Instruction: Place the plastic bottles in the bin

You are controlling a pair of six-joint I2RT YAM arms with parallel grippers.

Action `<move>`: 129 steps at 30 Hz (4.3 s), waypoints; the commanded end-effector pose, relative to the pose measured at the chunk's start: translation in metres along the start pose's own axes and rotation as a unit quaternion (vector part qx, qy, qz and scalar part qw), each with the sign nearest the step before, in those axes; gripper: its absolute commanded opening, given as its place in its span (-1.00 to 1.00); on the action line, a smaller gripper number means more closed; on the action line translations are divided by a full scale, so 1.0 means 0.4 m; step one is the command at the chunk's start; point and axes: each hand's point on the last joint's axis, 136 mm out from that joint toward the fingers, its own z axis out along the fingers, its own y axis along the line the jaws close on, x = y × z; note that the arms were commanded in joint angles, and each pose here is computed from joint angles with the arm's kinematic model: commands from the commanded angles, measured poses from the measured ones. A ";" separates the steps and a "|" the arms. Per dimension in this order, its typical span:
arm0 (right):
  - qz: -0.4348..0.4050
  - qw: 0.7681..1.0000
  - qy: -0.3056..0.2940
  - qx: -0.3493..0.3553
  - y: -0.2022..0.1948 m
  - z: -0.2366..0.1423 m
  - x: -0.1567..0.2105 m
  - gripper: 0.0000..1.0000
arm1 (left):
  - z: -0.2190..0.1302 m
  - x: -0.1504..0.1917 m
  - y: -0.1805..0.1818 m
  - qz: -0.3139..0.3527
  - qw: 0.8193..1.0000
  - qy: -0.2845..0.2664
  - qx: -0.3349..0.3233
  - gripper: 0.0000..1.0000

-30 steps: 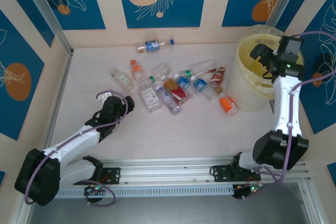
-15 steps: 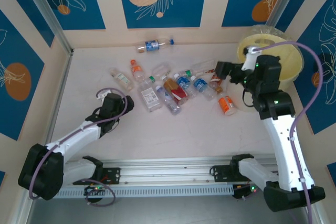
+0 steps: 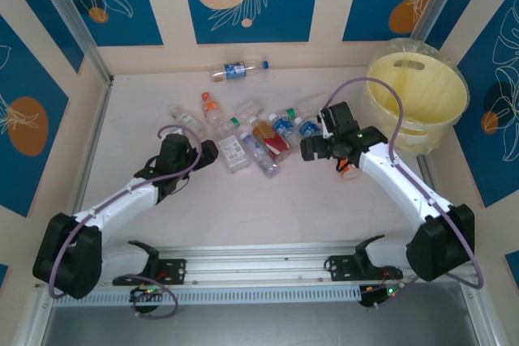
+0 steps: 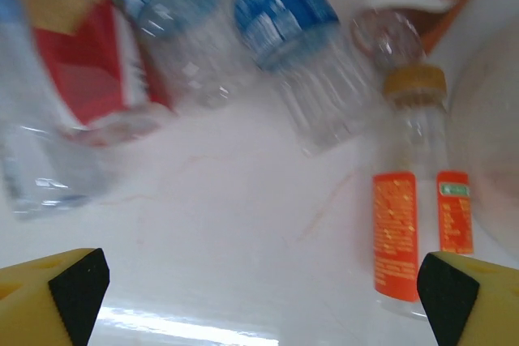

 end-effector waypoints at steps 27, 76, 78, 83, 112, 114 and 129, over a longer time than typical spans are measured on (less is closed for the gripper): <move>0.176 0.956 0.145 0.185 -0.167 0.235 0.171 0.82 | -0.012 0.008 0.036 -0.008 1.000 -0.018 -0.007 1.00; 0.011 0.948 -0.294 -0.124 0.148 -0.192 -0.130 0.06 | -0.010 0.010 0.053 -0.024 0.999 -0.024 -0.012 1.00; -0.024 0.935 -0.314 -0.165 0.185 -0.251 -0.151 0.05 | -0.010 0.009 0.052 -0.027 0.999 -0.024 -0.011 1.00; -0.054 0.916 -0.374 -0.137 0.163 -0.355 -0.223 0.00 | -0.010 0.011 0.050 -0.029 0.999 -0.021 -0.007 1.00; 0.200 0.953 -0.214 0.079 -0.510 -0.301 -0.281 0.07 | -0.019 -0.015 0.032 -0.030 0.999 -0.026 -0.003 1.00; 0.209 0.953 -0.200 0.089 -0.535 -0.288 -0.267 0.08 | -0.020 -0.023 0.027 -0.025 0.999 -0.026 -0.005 1.00; 0.265 0.937 -0.087 0.212 -0.661 -0.189 -0.160 0.23 | -0.014 -0.020 0.044 -0.037 0.999 -0.024 -0.020 1.00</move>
